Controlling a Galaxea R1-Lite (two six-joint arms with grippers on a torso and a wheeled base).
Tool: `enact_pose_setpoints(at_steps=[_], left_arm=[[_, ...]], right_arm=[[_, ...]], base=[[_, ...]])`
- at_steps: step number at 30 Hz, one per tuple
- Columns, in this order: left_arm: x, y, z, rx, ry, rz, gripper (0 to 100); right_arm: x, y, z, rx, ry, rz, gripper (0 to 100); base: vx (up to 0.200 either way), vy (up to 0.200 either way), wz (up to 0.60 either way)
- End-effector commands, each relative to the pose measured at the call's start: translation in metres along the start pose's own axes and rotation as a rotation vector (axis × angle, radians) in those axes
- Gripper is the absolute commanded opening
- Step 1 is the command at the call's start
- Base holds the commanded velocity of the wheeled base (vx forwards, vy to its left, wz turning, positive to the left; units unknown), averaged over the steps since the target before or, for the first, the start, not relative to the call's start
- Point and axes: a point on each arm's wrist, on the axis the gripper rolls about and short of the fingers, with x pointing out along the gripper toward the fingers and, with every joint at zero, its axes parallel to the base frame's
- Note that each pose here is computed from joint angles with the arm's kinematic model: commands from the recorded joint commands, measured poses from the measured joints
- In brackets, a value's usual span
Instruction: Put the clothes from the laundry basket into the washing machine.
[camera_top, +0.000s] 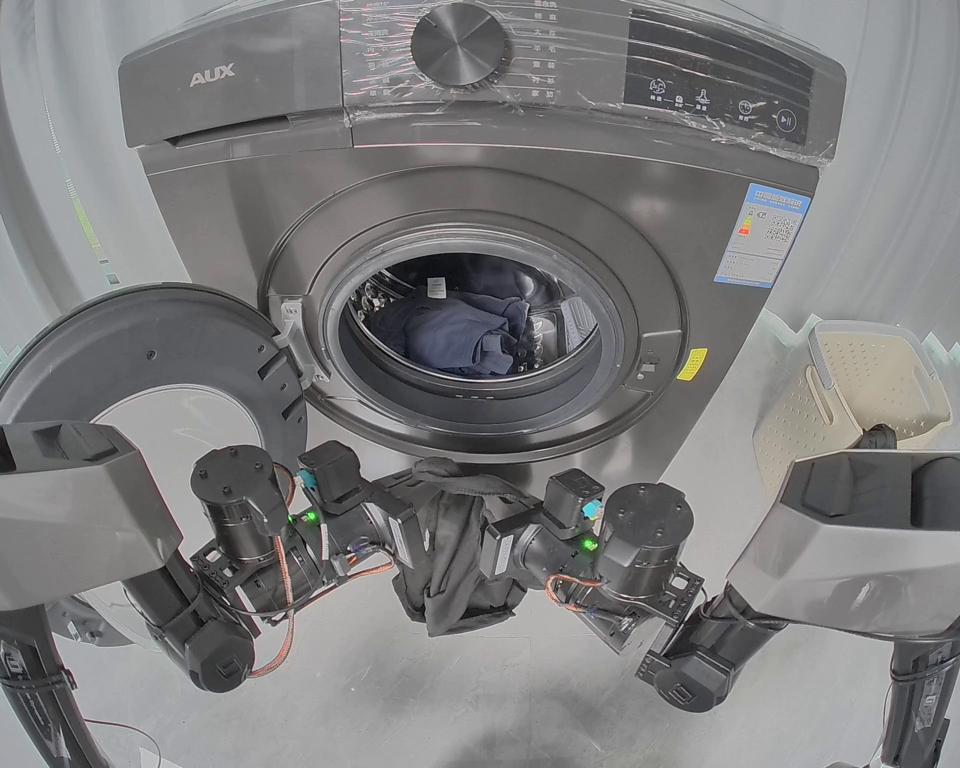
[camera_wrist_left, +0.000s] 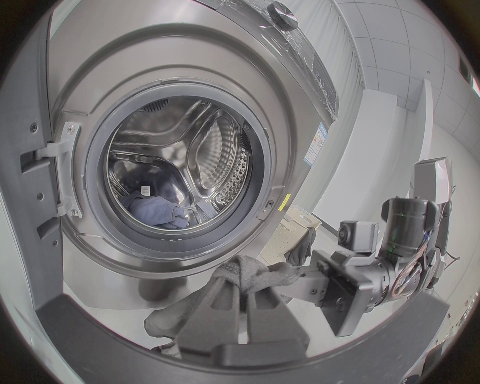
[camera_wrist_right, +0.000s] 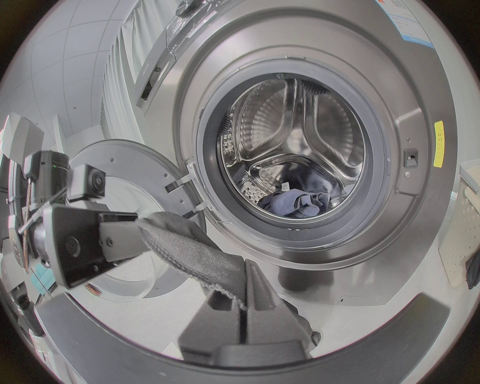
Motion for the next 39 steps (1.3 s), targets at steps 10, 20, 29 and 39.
enact_pose_setpoints(at_steps=[10,20,29,39], left_arm=[[-0.003,-0.001,-0.006,-0.022,0.028,-0.013,100],[-0.006,0.004,-0.026,-0.045,0.104,0.011,100],[-0.005,0.015,-0.042,-0.059,0.152,0.043,100],[-0.013,0.015,-0.061,-0.071,0.23,0.051,100]], right_arm=[[-0.049,0.003,0.046,0.012,-0.035,0.034,0],[-0.076,0.002,0.082,0.029,-0.115,0.05,0],[-0.095,0.001,0.099,0.033,-0.153,0.069,0],[-0.084,0.004,0.103,0.038,-0.18,0.059,0]], base=[[0.0,0.0,0.0],[0.0,0.0,0.0],[0.0,0.0,0.0],[0.0,0.0,0.0]])
